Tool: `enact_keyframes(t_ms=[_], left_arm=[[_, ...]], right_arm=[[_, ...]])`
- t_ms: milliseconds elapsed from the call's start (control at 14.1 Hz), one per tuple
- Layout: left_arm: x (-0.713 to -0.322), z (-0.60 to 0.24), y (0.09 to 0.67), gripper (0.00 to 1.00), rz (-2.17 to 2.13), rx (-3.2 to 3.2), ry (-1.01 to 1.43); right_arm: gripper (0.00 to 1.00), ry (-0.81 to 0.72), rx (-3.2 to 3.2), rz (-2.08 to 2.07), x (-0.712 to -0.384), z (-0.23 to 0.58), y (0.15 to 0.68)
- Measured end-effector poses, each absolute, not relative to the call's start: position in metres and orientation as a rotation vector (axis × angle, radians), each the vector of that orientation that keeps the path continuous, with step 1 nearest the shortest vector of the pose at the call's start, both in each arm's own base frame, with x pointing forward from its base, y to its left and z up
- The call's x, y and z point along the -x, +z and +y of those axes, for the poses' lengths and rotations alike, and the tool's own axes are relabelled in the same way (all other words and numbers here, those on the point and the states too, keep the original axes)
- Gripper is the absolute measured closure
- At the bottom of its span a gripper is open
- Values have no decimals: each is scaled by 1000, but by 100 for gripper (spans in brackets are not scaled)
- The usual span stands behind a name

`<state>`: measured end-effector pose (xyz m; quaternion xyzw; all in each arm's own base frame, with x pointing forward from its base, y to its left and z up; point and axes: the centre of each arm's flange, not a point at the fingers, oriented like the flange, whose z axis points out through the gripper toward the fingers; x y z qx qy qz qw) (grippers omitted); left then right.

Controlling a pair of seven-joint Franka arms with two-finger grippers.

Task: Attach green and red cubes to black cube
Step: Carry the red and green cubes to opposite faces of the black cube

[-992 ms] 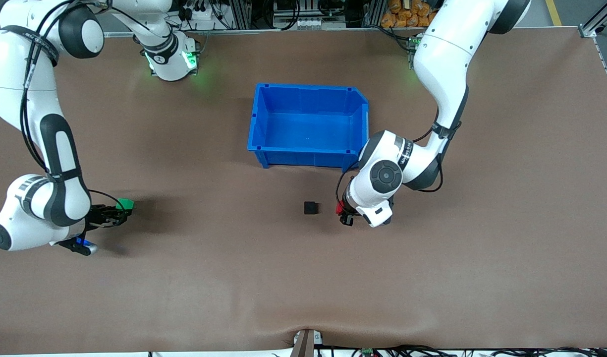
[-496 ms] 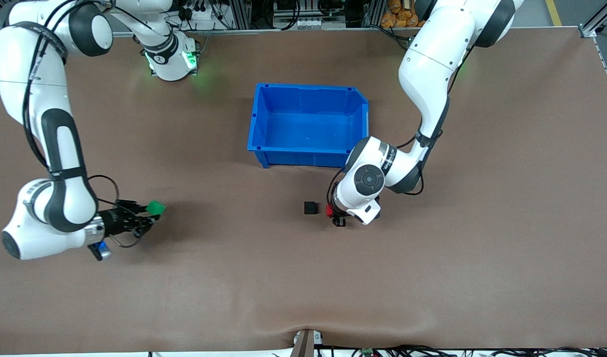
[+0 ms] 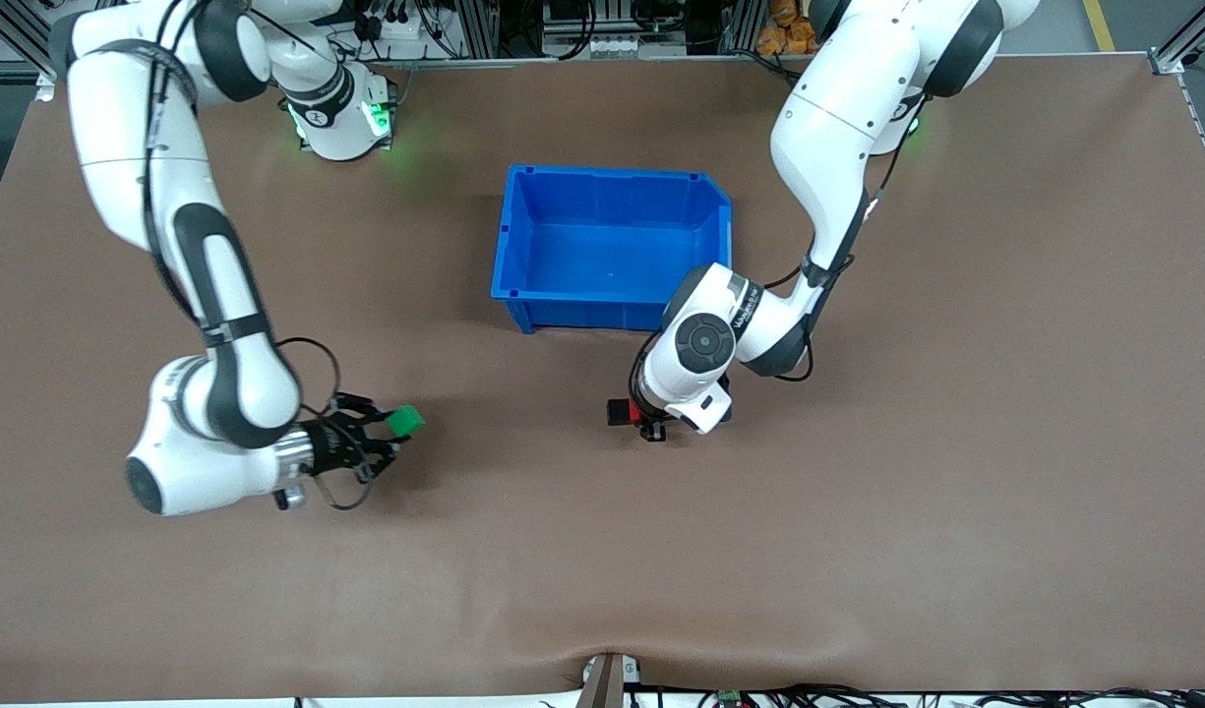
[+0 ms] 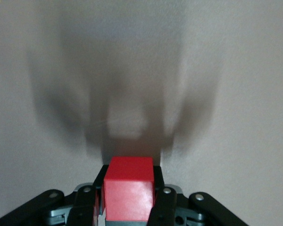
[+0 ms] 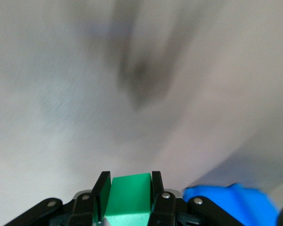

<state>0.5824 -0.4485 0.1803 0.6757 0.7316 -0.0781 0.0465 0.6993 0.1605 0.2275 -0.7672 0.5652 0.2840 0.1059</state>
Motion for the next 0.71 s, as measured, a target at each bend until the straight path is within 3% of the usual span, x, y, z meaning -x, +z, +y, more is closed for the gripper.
enact_keyframes(t_ms=[283, 709], left_arm=[[-582, -449, 180, 61, 2231, -2064, -234], [-578, -457, 180, 61, 2217, -2078, -232]], right_arm=[[60, 688, 2153, 1836, -689, 265, 231], [60, 592, 2011, 1970, -669, 339, 194]])
